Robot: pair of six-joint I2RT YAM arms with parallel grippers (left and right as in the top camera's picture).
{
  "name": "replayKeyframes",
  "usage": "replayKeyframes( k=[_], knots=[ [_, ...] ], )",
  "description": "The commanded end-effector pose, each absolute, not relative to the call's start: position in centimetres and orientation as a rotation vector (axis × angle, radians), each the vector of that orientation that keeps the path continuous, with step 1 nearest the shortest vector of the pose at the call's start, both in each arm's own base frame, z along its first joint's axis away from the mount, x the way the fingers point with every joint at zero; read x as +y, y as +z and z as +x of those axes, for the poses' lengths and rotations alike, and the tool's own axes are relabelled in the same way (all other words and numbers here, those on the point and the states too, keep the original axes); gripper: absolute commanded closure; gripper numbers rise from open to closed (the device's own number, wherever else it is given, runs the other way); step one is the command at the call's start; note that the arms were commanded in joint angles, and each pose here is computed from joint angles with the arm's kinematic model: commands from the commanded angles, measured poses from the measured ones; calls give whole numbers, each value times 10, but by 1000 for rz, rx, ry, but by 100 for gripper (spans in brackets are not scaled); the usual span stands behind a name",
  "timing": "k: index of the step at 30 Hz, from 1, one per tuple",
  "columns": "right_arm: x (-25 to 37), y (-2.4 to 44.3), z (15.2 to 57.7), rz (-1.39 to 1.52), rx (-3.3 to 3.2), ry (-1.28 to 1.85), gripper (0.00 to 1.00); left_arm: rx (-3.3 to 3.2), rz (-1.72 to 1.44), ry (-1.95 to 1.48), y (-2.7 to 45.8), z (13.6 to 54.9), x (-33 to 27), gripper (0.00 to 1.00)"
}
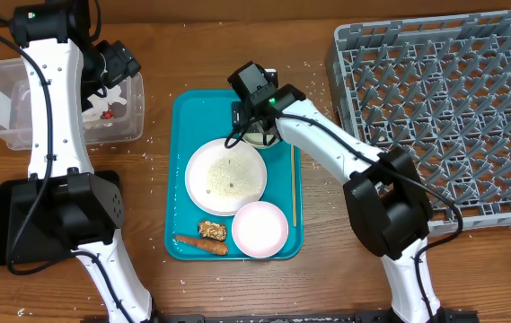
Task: Sort waste into correct bins and load items into the dishwasher
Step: 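Reach right gripper to the white cup and grasp it, then carry the white cup right and place it upside down in the rack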
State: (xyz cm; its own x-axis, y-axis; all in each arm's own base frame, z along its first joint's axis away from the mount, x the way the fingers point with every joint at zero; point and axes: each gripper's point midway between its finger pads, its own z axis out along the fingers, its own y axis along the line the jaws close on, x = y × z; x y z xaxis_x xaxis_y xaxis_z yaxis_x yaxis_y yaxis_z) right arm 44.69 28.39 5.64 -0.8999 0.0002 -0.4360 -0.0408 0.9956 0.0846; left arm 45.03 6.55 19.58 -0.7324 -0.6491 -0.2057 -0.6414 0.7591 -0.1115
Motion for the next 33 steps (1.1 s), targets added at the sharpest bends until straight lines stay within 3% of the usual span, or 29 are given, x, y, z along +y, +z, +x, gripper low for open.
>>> replayKeyframes(
  k=[1,7,15,19,23,28,33],
  knots=[
    [286,62,452,-25,2665,113,24,2685,-981,-53,213,451,66,0],
    [290,93,461,-16,2636,129,44,2675,-985,1,214,450,73,0],
    [262,186,484,88,2528,78,48,2676,-986,1,213,450,73,0],
    [195,237,503,282,2438,-26,48,2681,-988,3,213,448,73,0],
    [100,259,516,509,2398,-131,48,2688,-978,6,213,448,73,0],
    [-31,236,504,898,2435,-216,48,2693,-969,8,213,447,73,0],
    [-112,198,484,1169,2493,-130,48,2687,-968,6,213,449,73,0]
  ],
)
